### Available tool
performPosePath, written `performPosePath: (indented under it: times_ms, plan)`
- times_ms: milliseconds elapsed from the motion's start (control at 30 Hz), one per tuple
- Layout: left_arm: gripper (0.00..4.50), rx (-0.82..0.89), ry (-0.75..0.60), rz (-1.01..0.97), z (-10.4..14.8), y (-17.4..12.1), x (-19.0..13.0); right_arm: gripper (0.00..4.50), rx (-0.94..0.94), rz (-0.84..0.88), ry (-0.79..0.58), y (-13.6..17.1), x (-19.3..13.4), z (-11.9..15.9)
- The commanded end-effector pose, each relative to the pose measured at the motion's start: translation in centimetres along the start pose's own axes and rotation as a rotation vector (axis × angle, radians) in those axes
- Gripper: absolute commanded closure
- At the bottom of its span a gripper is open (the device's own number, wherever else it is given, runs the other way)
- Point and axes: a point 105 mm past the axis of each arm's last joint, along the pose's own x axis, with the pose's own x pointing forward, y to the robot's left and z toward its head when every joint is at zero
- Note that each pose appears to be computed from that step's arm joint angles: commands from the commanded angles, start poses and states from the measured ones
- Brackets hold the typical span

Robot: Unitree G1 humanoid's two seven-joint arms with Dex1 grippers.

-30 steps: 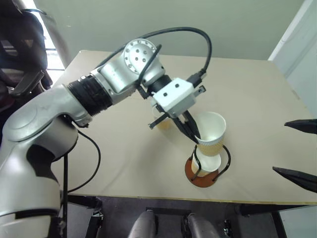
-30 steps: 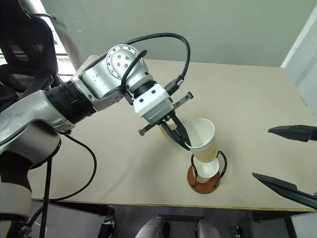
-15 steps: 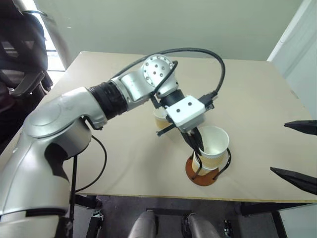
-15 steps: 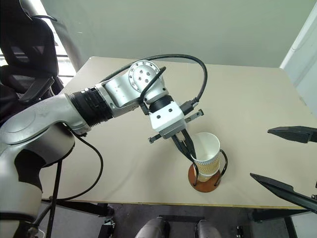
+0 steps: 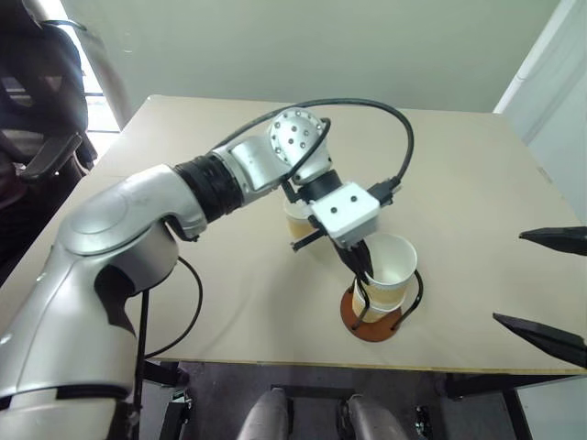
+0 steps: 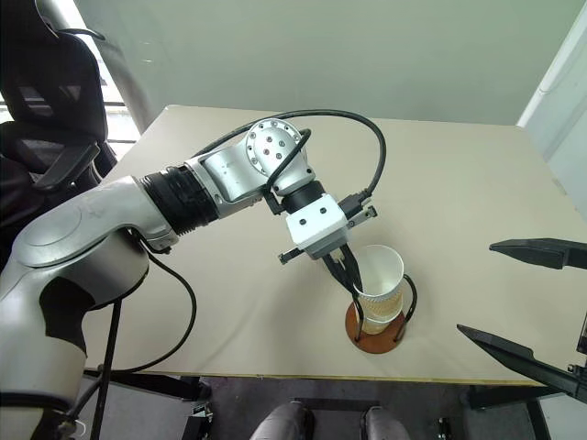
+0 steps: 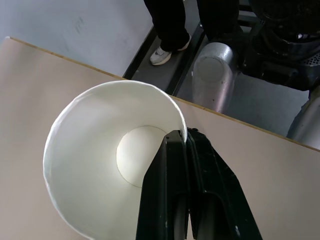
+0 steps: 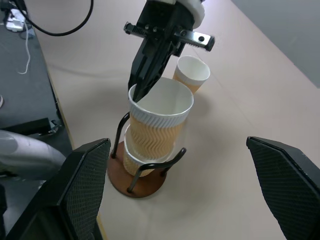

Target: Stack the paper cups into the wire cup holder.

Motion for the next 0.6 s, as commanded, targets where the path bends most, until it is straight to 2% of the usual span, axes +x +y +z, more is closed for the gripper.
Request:
performPosePath:
  times_ms: [33, 67, 167, 367, 500, 533, 600]
  plan:
    - [4.47, -0.01, 0.015, -0.034, -0.1, -0.2, -0.1, 0.0, -0.019, -0.014, -0.018, -0.2, 0.1, 0.3]
    - [4.47, -0.017, 0.009, -0.029, 0.0, -0.1, -0.2, 0.0, -0.018, -0.016, -0.017, -0.2, 0.2, 0.2]
    - [3.82, -0.032, 0.011, -0.012, -0.2, 0.3, -0.3, 0.0, -0.016, -0.018, -0.015, -0.2, 0.2, 0.1]
    - [1.67, -0.037, 0.018, -0.004, -0.4, 0.6, -0.2, 0.0, -0.017, -0.019, -0.013, -0.3, 0.3, 0.1]
    - [0.18, -0.051, -0.007, 0.11, -0.4, 2.8, -0.9, 0.0, -0.018, -0.018, -0.012, -0.6, 0.4, 0.0]
    - [0.04, -0.052, -0.021, 0.154, -0.3, 3.4, -1.4, 0.0, -0.02, -0.017, -0.013, -0.6, 0.4, 0.0]
    - [0.04, -0.065, -0.014, 0.262, -0.5, 4.1, -3.4, 0.0, -0.022, -0.017, -0.016, -0.9, 0.5, -0.1]
